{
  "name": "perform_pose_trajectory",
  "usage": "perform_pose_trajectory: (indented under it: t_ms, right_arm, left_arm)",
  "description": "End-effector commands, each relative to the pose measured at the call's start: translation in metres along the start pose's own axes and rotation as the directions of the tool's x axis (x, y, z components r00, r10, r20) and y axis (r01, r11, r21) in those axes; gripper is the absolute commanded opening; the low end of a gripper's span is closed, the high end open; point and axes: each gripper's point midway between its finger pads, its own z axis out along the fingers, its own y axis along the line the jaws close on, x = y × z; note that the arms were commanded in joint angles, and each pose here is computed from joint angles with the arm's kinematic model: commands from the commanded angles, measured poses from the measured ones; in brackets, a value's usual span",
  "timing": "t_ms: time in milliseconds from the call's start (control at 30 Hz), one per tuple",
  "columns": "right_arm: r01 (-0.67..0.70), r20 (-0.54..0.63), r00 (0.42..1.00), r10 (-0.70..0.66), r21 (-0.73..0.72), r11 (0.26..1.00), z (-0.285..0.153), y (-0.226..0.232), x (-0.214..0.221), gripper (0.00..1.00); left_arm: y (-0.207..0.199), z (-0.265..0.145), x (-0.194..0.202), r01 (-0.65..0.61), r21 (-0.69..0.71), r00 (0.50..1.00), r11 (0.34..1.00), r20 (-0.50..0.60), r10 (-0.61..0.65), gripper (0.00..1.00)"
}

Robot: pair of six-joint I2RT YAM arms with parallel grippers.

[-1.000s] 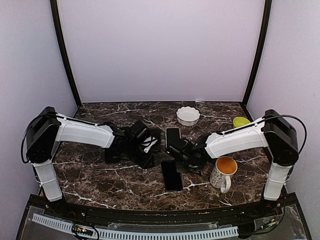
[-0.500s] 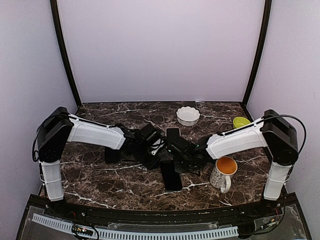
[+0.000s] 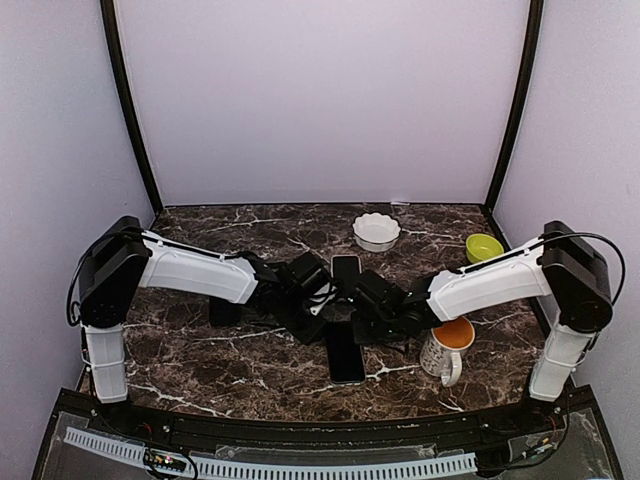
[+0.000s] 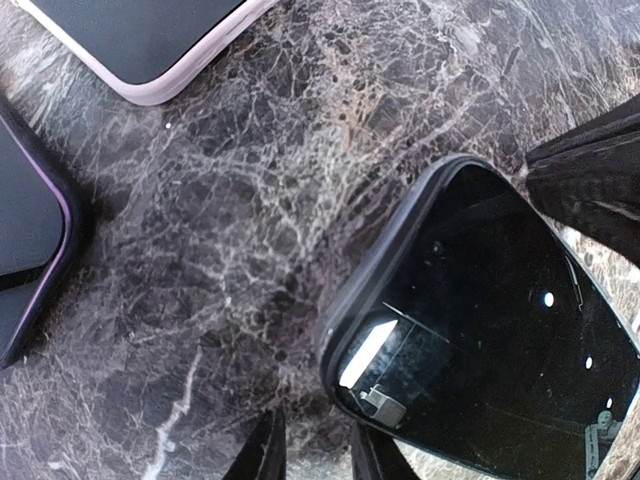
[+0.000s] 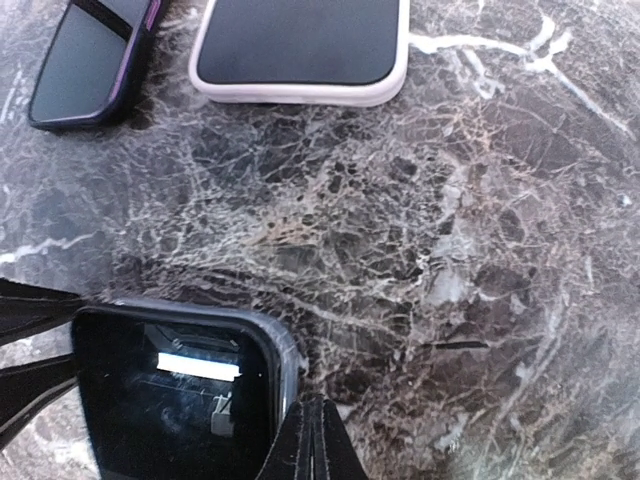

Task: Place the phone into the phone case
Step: Press the phone against the phone case.

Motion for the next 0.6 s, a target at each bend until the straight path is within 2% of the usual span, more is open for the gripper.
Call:
perform_pose_trajectory:
  t_ms: [0, 167, 333, 400, 467, 567]
  right_arm:
    - [-0.024, 0.063, 0.998, 0.026, -0.025, 0.999, -0.019, 0.005, -0.019, 0.09]
    - [0.01, 0.067, 0.998, -0.013, 0.042, 0.999, -0.035, -0.003, -0.028, 0.17]
    - [0.1, 0.089, 0.991, -0.099, -0.008, 0.995, -0.055, 0.026, -0.015, 0.31]
    - [0.142, 0.098, 0.985, -0.141, -0.008, 0.99, -0.058, 0.042, -0.005, 0.32]
    - [0.179, 0.104, 0.979, -0.176, -0.017, 0.984, -0.063, 0.065, 0.002, 0.32]
    - [0.213, 0.071, 0.974, -0.213, 0.016, 0.977, -0.057, 0.085, 0.018, 0.31]
  left_arm:
    - [-0.005, -0.003, 0.001, -0.005, 0.0, 1.0, 1.0, -0.014, 0.005, 0.24]
    - [0.004, -0.022, -0.004, -0.01, -0.053, 1.0, 0.999, 0.024, 0.011, 0.25]
    - [0.015, -0.041, -0.006, -0.01, -0.081, 0.999, 0.997, 0.045, 0.013, 0.28]
    - [0.025, -0.05, -0.008, 0.034, -0.073, 0.998, 0.997, 0.064, -0.03, 0.29]
    - [0.043, -0.061, -0.012, 0.14, -0.059, 0.986, 0.988, 0.097, -0.134, 0.29]
    - [0.084, -0.082, -0.016, 0.285, -0.065, 0.947, 0.956, 0.171, -0.271, 0.32]
